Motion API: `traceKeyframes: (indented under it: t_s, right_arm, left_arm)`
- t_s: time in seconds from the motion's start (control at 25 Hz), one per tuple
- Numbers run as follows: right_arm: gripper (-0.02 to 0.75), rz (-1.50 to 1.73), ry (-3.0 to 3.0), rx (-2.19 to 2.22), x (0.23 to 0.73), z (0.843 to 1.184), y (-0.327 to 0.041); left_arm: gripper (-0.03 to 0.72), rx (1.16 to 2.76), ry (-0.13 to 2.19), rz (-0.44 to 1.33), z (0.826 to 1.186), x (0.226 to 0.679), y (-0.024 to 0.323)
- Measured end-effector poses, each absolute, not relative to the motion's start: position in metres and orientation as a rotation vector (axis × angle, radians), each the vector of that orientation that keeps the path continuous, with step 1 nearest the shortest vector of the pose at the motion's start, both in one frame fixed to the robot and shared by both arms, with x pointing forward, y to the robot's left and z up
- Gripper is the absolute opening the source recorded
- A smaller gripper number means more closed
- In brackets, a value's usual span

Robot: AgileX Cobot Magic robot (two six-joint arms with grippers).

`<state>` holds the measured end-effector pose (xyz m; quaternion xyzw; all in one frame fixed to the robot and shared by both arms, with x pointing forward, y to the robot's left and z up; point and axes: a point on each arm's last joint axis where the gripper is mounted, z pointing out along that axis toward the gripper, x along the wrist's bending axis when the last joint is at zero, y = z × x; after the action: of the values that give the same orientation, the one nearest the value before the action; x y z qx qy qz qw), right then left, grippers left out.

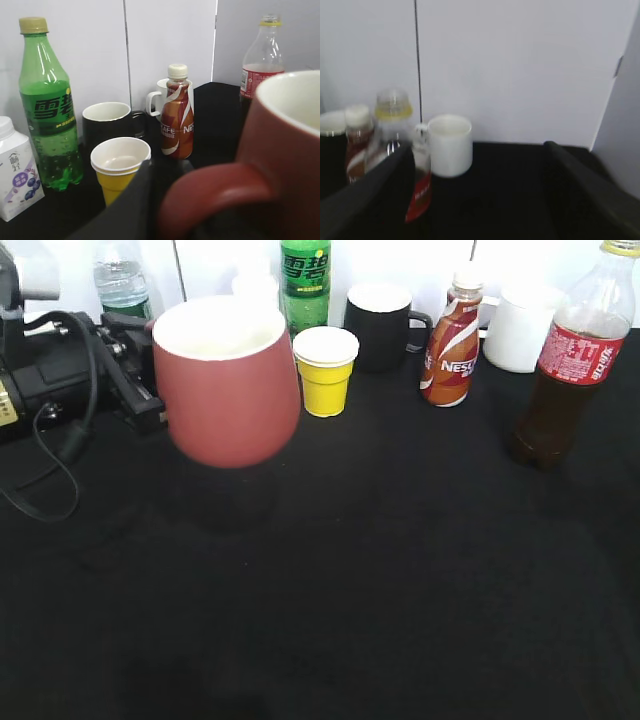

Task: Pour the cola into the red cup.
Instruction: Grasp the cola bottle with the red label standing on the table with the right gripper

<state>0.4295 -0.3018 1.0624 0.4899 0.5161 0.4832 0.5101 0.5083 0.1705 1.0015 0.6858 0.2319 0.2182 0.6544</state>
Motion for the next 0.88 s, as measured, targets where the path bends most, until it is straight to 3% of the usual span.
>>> traceKeyframes:
  t_s: [0.2, 0.4, 0.48, 0.6, 0.88]
  right_arm:
    - [0.585, 1.130, 1.385, 1.390, 0.474, 0.985, -0.301]
    - [0.585, 1.192, 1.643, 1.391, 0.483, 0.949, -0.284]
    - [0.589, 1.265, 1.665, 1.351, 0.489, 0.938, -0.278]
    - [0.663, 1.332, 1.658, 1.338, 0.495, 0.923, -0.275]
    - [0.670, 1.346, 1.594, 1.218, 0.531, 0.926, -0.277]
  left_arm:
    - [0.092, 1.567, 0.536, 0.498, 1.000, 0.509, 0.171]
    - [0.092, 1.568, 0.537, 0.499, 1.000, 0.509, 0.171]
    - [0.092, 1.568, 0.537, 0.499, 1.000, 0.509, 0.171]
    - [0.092, 1.569, 0.538, 0.499, 1.000, 0.509, 0.171]
    - [0.092, 1.569, 0.538, 0.499, 1.000, 0.509, 0.171]
